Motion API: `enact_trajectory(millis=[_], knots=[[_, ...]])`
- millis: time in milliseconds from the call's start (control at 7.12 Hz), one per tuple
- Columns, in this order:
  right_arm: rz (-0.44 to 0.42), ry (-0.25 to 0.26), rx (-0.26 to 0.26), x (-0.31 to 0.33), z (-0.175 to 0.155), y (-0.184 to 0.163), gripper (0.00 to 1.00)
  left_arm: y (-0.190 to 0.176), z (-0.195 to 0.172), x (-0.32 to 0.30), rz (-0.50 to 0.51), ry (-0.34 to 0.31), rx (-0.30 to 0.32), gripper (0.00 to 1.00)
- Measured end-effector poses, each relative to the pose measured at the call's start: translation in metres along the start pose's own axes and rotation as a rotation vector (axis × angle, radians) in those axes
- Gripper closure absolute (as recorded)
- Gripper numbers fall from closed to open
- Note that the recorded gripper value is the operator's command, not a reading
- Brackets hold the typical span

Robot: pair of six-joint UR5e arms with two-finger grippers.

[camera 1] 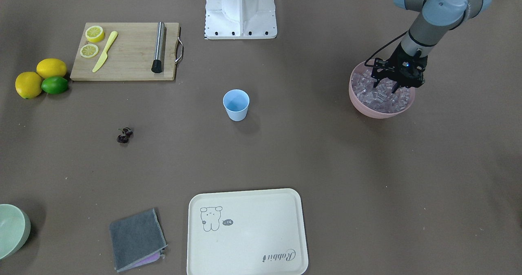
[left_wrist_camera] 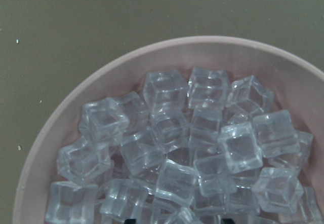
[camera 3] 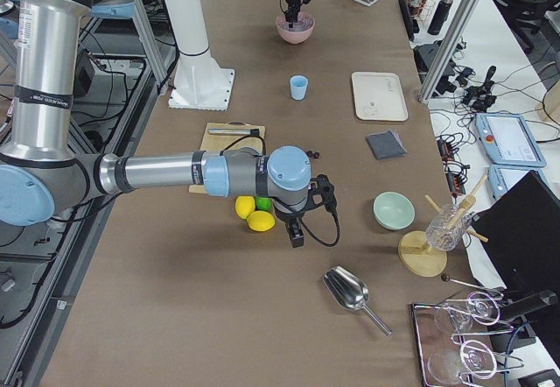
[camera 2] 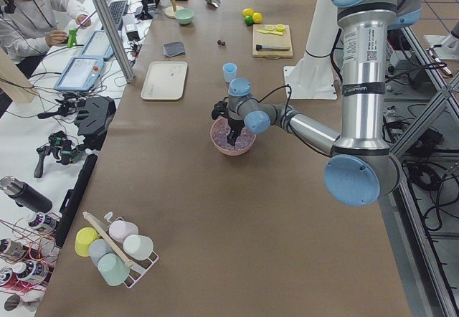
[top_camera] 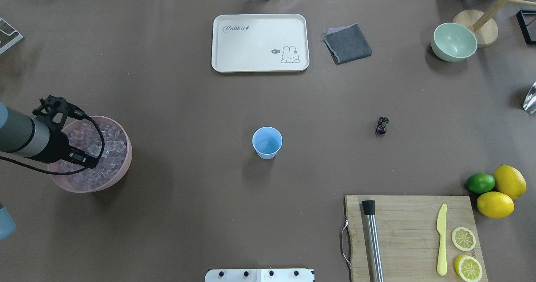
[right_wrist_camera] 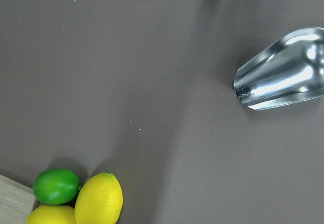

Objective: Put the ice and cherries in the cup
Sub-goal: 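Lower the left gripper into the pink bowl and grasp an ice cube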

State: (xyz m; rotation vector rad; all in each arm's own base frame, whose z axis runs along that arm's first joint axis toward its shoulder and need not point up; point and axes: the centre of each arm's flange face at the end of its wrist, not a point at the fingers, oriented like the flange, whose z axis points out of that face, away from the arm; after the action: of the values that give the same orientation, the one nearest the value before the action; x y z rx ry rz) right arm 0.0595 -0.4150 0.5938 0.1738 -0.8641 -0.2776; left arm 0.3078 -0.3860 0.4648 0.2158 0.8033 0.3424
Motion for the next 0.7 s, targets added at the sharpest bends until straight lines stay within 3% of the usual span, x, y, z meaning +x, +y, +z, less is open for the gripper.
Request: enact_trajectory(millis=[281,421,561,702], knots=[[0.003,-0.002,-0.001,0.0002,0.0004,0.0008,0.0,0.0012,0.0017,0.0009,0.001,0.0,-0.004,0.49],[0.005,-0.006,-0.001,0.0002,0.0009,0.0019,0.0,0.0021,0.0027,0.0013,0.002,0.0,-0.007,0.79],[0.008,-0.014,-0.001,0.0,0.0018,0.0034,0.0,0.0033,0.004,0.0022,0.003,0.0,-0.01,1.0],[0.009,-0.017,-0.001,-0.0001,0.0023,0.0048,0.0,0.0042,0.0046,0.003,0.005,0.001,-0.012,1.0]])
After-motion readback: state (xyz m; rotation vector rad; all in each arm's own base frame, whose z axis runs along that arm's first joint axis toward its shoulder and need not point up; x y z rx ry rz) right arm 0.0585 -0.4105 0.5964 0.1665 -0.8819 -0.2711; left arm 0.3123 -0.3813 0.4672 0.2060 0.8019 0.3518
